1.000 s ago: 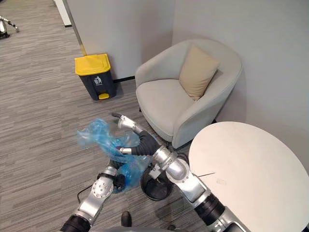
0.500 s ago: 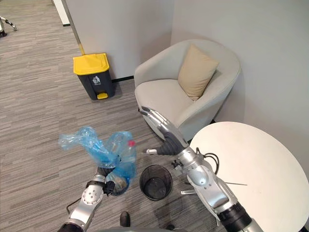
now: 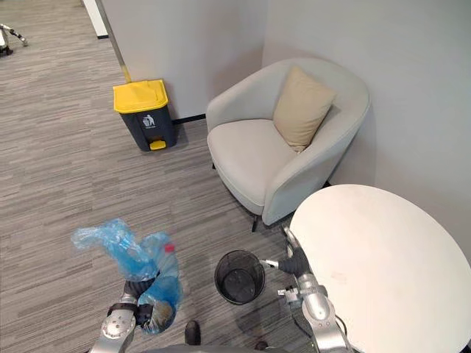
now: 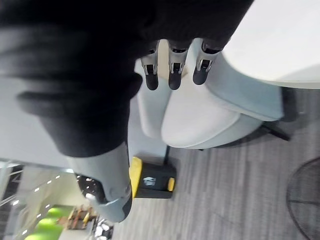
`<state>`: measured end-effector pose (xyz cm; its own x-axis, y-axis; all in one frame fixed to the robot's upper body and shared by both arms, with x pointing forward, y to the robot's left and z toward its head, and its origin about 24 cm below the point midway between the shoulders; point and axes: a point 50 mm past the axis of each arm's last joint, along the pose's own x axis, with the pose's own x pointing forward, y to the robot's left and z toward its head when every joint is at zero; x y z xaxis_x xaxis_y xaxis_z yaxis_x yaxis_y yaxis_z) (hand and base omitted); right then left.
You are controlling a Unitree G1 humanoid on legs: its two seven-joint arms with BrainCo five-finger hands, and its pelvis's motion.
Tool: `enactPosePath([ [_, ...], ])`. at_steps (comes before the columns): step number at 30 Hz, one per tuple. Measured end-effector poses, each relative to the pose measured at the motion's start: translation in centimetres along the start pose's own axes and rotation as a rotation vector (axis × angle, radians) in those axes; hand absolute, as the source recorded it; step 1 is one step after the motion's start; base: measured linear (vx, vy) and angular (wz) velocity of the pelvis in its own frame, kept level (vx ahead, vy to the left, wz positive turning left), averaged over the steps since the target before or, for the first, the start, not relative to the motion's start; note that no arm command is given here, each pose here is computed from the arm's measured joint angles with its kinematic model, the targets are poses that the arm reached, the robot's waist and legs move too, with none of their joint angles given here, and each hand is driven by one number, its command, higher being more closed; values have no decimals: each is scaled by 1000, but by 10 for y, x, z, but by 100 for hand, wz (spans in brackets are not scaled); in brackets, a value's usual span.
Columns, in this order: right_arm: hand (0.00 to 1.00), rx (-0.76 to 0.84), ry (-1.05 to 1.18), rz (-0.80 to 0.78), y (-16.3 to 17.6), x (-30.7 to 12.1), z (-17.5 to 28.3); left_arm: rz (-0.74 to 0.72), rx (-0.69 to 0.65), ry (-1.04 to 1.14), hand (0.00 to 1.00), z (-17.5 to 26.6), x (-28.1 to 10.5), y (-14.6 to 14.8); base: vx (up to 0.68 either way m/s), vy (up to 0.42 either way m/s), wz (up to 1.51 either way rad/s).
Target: Gather rubbish on tea table into small bin, then transfer packed bag to large trash can.
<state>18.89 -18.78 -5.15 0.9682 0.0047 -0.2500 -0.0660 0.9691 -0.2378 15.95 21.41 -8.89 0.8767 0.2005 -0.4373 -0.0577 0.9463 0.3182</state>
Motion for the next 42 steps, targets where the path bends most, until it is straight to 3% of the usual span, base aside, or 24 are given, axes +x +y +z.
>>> enactPosePath([
  [5, 0, 90, 268, -65, -5, -22, -54, -15, -20, 135, 100, -30, -11, -1, 16, 2, 3],
  [8, 0, 126, 328, -91, -7, -28, -65, -25, -20, 180, 100, -39, -15, -3, 34, 2, 0],
  [22, 0, 232, 379, -167, -10, -27, -73, -54, -24, 228, 100, -49, -21, -7, 14, 3, -4],
  [29, 0, 235, 385, -173, -12, -23, -74, -62, -22, 239, 100, -51, -22, -9, 35, 12, -13],
  [35, 0, 210, 296, -164, -18, 5, -52, -79, -30, 216, 100, -44, -16, -10, -18, 27, -31],
  [42, 0, 172, 294, -165, -19, -6, -54, -62, -33, 128, 100, -24, -3, -4, -40, -18, 42],
])
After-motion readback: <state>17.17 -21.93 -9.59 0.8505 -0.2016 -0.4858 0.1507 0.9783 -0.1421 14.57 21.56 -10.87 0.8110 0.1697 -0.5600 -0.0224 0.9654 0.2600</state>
